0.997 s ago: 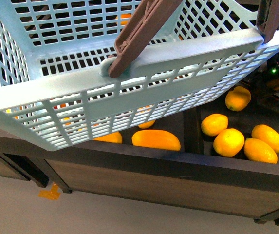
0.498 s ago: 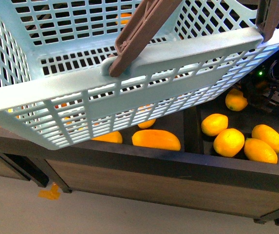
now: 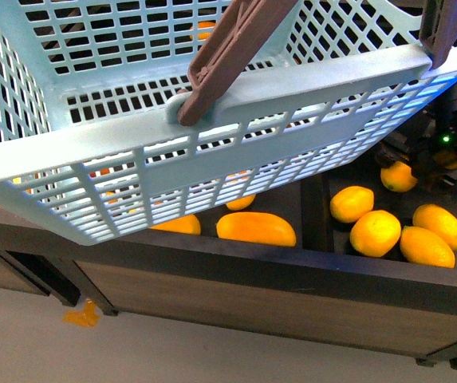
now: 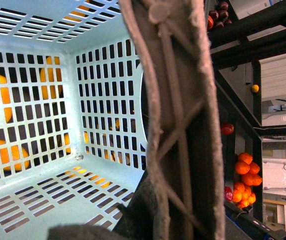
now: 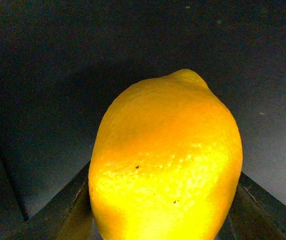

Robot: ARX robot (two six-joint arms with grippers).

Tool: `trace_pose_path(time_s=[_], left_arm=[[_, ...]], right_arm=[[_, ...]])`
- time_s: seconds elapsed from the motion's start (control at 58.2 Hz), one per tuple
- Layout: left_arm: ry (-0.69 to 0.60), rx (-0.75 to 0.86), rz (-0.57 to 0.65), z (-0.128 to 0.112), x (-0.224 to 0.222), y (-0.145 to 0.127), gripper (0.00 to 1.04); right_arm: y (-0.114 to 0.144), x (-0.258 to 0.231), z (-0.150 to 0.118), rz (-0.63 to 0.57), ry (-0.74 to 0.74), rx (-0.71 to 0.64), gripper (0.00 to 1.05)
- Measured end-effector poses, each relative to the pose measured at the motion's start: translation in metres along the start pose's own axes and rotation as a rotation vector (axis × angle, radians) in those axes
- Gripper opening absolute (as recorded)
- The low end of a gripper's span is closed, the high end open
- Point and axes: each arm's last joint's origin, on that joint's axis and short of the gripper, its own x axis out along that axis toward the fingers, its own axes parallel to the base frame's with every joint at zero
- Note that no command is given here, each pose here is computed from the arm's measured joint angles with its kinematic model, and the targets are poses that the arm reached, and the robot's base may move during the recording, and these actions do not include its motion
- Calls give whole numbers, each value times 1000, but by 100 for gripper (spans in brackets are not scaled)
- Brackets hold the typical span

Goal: Pick lemon and mango into basket

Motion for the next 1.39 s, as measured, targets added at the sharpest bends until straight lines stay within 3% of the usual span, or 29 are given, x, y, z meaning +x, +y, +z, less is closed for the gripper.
trace_pose_path(time_s=[0.223,0.344,0.619,0.894,1.168,1.392], left_arm=[[1,0,0,0,0,0,5],[1,0,0,0,0,0,5],[0,0,0,0,0,0,5],[1,0,-1,0,0,0,5],[0,0,0,0,0,0,5],[1,0,0,0,0,0,5]], right_arm=[[-17,-61,20,49,-119,10,62],[-24,-135,40,126,-226,-14,62],[-13,-243,55,261,-372,-52,62],[34,-325,61,406,-499,-93,62],[94,-350,44,513,-490,-168,62],[124,-356,17,556,-454,-223,62]])
